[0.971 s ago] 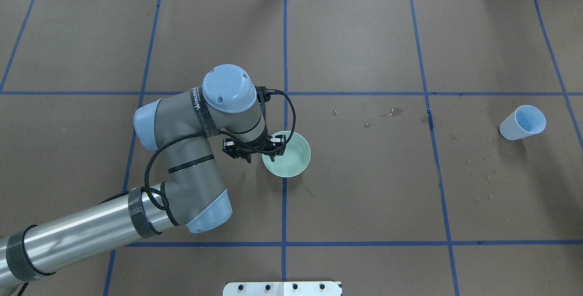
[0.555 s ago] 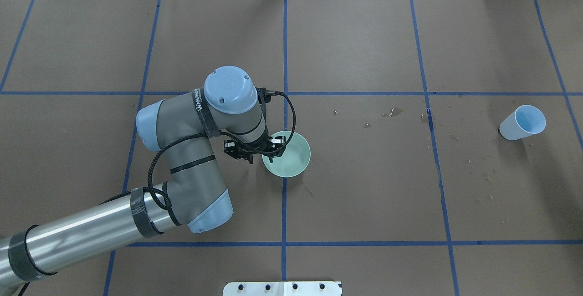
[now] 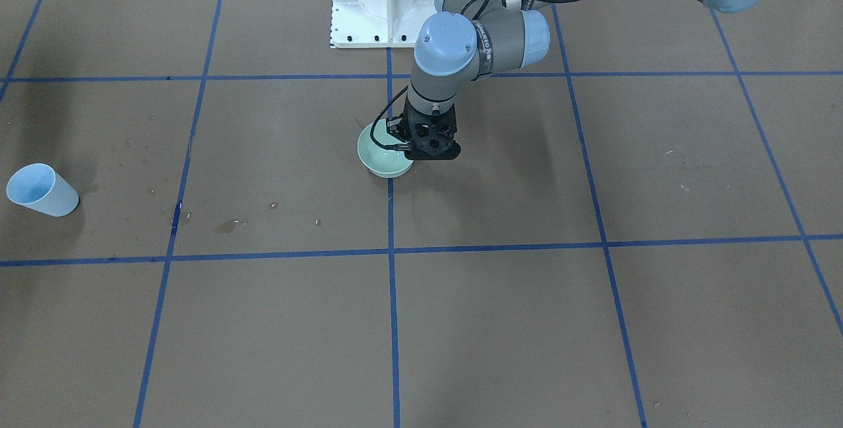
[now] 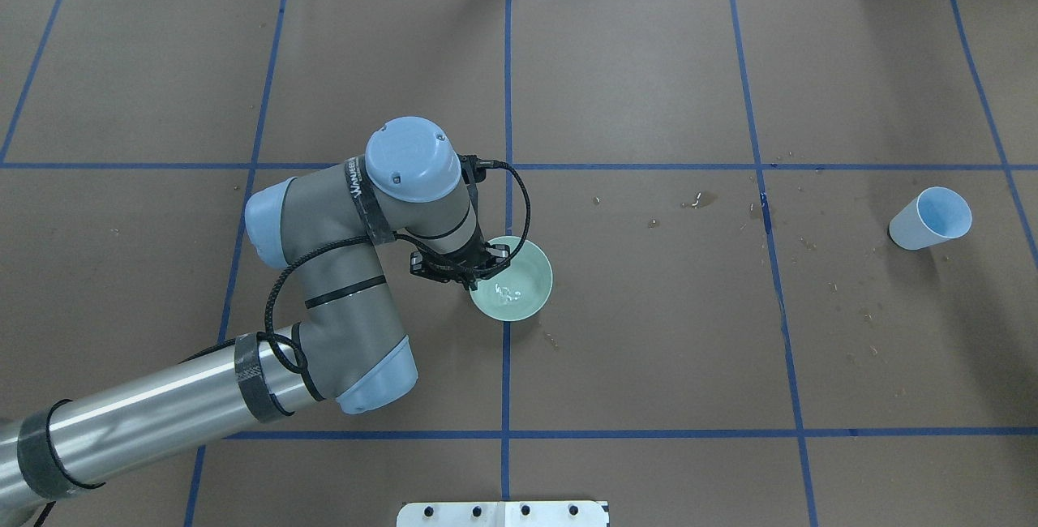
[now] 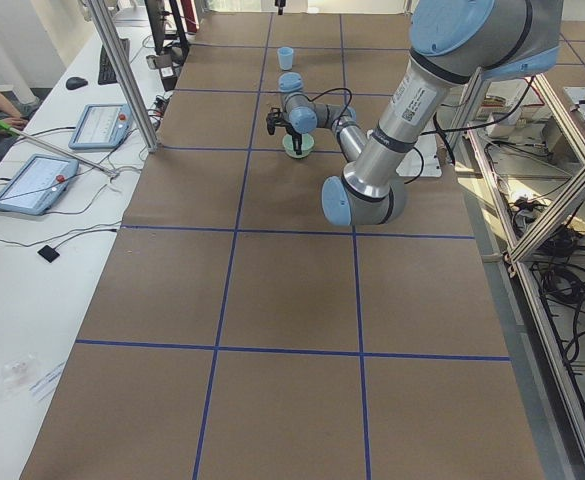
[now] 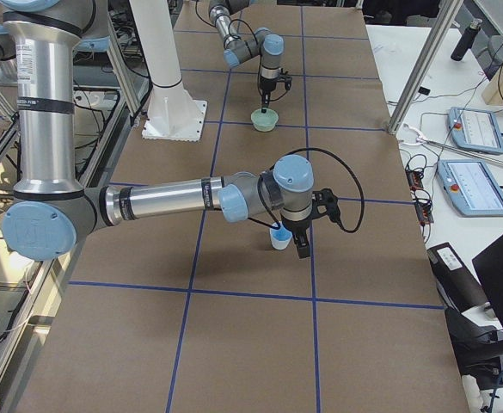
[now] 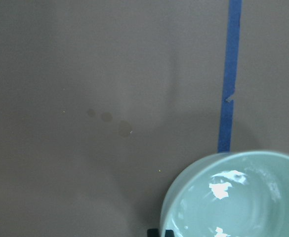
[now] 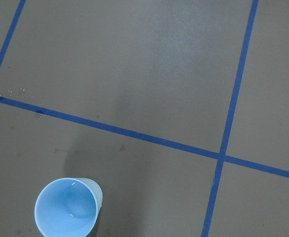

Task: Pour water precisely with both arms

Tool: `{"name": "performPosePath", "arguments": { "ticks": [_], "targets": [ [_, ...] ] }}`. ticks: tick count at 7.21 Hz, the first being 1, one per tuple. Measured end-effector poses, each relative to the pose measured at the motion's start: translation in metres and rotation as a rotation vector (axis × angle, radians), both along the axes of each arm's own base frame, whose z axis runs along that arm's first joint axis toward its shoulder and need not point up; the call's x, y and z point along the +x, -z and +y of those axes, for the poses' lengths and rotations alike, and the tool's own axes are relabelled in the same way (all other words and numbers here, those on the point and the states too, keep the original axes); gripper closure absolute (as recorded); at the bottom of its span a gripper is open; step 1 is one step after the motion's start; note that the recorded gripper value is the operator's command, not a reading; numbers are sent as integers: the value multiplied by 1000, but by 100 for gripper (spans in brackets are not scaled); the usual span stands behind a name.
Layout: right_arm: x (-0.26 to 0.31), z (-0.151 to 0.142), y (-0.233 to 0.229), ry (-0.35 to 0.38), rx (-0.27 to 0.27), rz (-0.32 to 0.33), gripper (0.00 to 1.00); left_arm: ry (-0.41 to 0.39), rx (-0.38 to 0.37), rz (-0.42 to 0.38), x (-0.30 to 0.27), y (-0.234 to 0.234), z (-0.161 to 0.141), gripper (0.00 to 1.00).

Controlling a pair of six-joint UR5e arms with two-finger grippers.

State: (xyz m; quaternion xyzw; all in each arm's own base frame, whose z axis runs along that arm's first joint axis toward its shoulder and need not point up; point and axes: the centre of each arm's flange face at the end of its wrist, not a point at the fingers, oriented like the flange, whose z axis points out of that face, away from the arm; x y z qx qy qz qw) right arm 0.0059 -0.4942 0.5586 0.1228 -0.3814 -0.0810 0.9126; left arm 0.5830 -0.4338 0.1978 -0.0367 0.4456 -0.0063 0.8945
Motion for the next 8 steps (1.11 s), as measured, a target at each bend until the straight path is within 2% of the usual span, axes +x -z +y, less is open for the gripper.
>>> {"name": "performPosePath", "arguments": {
  "ticks": [2, 3, 6, 8],
  "targets": [
    [-1, -2, 2, -4, 0, -2, 1, 23, -23, 63, -81, 9, -29, 100],
    [-1, -3, 4, -6, 0, -2, 1, 15, -17, 75, -131, -14, -42, 100],
    [-1, -2, 0, -8, -7, 1, 1, -98, 143, -10, -295, -176, -38, 100],
    [-1, -2, -1, -8, -10, 0, 1, -188, 201, -68, -373, -270, -34, 100]
  ]
}}
